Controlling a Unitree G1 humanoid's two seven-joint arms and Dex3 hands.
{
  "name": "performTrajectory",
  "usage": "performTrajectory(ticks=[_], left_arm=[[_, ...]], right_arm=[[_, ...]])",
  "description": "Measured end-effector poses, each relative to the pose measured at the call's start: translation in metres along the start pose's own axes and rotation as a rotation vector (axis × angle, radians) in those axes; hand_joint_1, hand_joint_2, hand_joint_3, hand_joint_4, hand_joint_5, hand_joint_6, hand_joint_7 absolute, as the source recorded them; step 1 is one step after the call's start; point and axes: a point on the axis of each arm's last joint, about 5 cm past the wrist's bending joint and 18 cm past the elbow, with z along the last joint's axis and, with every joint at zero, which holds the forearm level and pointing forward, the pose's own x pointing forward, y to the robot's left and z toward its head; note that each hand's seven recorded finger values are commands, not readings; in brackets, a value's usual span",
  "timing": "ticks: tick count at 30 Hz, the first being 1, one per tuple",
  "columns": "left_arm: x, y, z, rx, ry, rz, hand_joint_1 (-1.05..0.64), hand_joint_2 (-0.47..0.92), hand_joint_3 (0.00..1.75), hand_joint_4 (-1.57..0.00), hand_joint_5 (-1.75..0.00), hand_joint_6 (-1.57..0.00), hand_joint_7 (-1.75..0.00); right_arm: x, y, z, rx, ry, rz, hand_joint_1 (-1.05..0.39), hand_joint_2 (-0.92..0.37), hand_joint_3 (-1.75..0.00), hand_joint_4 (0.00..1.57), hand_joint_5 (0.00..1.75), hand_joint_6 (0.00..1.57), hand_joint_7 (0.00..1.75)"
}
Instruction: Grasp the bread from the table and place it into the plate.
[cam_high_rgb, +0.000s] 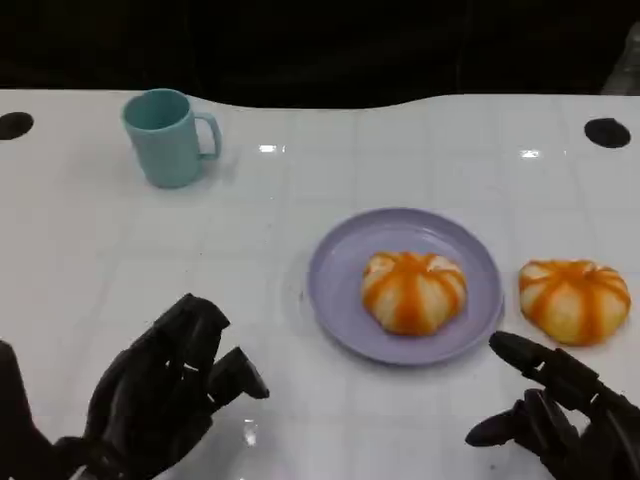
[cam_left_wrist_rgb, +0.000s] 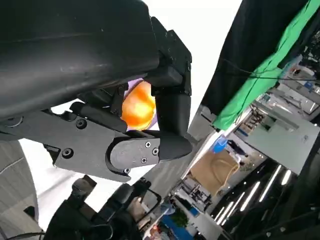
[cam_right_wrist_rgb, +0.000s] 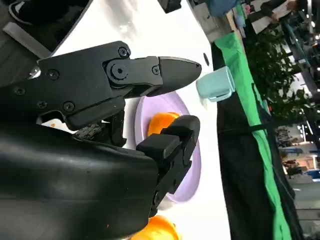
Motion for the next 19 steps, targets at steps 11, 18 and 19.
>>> performTrajectory(ticks=[11,18,19], left_arm=[[0.0002,-0.001,-0.0017,0.019,0.011,0.014,-0.5,0.92,0.51,-0.67,-1.75,-0.43,-1.75],[0.0017,-0.0017,-0.0043,0.031,0.015,0.016,-0.5,0.92,0.52,-0.68,-1.75,-0.44,-1.75],[0.0019,-0.0019,-0.0045,0.033,0.014,0.015,-0.5,0.92,0.52,-0.68,-1.75,-0.44,-1.75]], right_arm=[[-0.0004,-0.0002,-0.0002,0.0,0.002,-0.001,-0.75,-0.92,-0.33,0.74,1.09,0.94,0.34],[-0.0005,-0.0009,0.0,-0.004,0.004,-0.003,-0.76,-0.92,-0.33,0.74,1.09,0.95,0.34],[-0.0005,-0.001,-0.0001,-0.004,0.004,-0.003,-0.76,-0.92,-0.33,0.74,1.09,0.95,0.34]])
